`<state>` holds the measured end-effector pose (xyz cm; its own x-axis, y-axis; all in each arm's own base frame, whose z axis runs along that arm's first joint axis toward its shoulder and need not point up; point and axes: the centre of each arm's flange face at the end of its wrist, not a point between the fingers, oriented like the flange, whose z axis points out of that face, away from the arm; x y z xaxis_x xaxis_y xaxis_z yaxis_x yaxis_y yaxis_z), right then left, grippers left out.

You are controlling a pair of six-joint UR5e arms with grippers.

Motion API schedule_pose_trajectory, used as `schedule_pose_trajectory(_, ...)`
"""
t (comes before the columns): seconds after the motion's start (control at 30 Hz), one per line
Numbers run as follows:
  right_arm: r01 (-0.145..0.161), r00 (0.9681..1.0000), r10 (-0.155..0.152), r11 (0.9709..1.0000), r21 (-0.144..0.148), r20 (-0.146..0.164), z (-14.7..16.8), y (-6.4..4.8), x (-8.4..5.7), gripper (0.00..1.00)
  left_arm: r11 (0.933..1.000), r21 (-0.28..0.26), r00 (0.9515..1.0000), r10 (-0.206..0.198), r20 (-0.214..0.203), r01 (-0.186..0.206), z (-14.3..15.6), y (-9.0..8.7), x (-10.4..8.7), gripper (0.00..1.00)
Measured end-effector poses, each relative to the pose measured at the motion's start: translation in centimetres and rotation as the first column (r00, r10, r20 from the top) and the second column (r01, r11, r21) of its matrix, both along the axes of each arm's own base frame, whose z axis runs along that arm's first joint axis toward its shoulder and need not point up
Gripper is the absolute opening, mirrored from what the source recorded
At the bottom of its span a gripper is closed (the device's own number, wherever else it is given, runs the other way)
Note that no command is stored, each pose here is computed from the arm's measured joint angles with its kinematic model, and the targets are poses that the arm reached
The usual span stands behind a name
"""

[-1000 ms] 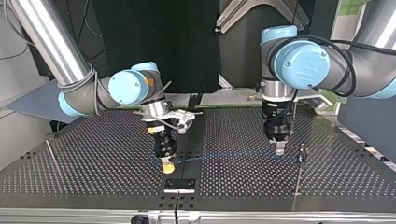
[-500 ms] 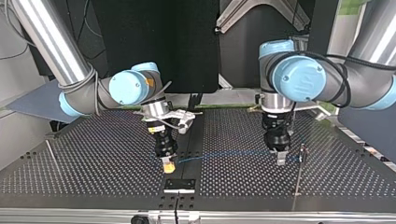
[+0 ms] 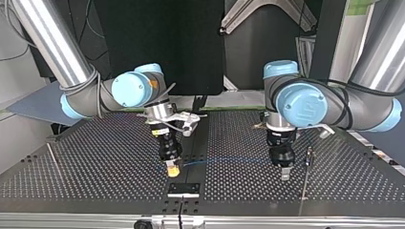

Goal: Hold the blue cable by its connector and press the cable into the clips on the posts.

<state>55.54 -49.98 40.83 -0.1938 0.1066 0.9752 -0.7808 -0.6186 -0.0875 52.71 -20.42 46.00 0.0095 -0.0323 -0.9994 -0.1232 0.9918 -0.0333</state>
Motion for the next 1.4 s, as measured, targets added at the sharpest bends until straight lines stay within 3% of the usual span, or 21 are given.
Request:
schedule_pose_trajectory(0.3, -0.002, 1.0000, 0.002, 1.0000, 0.001, 0.000, 0.0, 0.0, 0.0, 0.00, 1.0000, -0.004, 1.0000, 0.001, -0.003, -0.001, -0.2, 0.4, 0.7, 1.00)
schedule_pose_trajectory(0.33, -0.003, 1.0000, 0.003, 1.0000, 0.002, 0.000, 0.0, 0.1, 0.0, 0.00, 1.0000, -0.003, 1.0000, 0.002, -0.003, -0.002, -0.2, 0.4, 0.7, 0.88)
schedule_pose_trajectory(0.37, -0.003, 1.0000, 0.003, 1.0000, 0.002, -0.001, 0.0, 0.1, 0.0, 0.00, 1.0000, -0.002, 1.0000, 0.003, -0.003, -0.003, -0.2, 0.4, 0.7, 0.88)
schedule_pose_trajectory(0.43, -0.004, 1.0000, 0.004, 1.0000, 0.002, -0.001, 0.0, 0.1, 0.0, 0.00, 1.0000, 0.002, 1.0000, 0.006, 0.000, -0.006, -0.2, 0.5, 0.7, 0.54)
schedule_pose_trajectory(0.47, -0.004, 1.0000, 0.004, 1.0000, 0.003, -0.001, 0.0, 0.1, 0.0, 0.00, 1.0000, 0.006, 1.0000, 0.008, 0.003, -0.008, -0.1, 0.5, 0.7, 0.54)
schedule_pose_trajectory(0.5, -0.004, 1.0000, 0.004, 1.0000, 0.003, -0.001, 0.0, 0.1, 0.0, 0.00, 0.9999, 0.010, 0.9999, 0.009, 0.005, -0.009, -0.1, 0.4, 0.8, 0.25)
schedule_pose_trajectory(0.53, -0.004, 1.0000, 0.004, 1.0000, 0.003, -0.002, 0.0, 0.1, 0.0, 0.00, 0.9998, 0.018, 0.9999, 0.011, 0.009, -0.011, 0.0, 0.4, 0.8, 0.03)
schedule_pose_trajectory(0.73, -0.005, 1.0000, 0.005, 1.0000, 0.003, -0.002, 0.0, 0.1, 0.1, 0.00, 0.9989, 0.045, 0.9997, 0.009, 0.022, -0.010, 0.2, 0.3, 0.9, 0.00)
schedule_pose_trajectory(1.07, -0.007, 0.9999, 0.007, 0.9999, 0.010, -0.008, -0.2, 0.3, 0.1, 0.00, 0.9999, 0.013, 0.9996, 0.003, 0.029, -0.004, 0.1, 0.2, 0.9, 0.00)
schedule_pose_trajectory(1.2, -0.003, 0.9997, 0.004, 0.9994, 0.034, -0.025, -0.7, 0.4, -0.1, 0.00, 0.9999, 0.013, 0.9998, 0.002, 0.022, -0.002, -0.3, 0.0, 0.7, 0.00)
schedule_pose_trajectory(1.4, 0.046, 0.9975, -0.041, 0.9954, 0.085, -0.058, -3.1, 0.6, -1.1, 0.00, 0.9998, 0.015, 0.9998, -0.010, 0.015, 0.010, -2.0, -0.7, 0.2, 0.00)
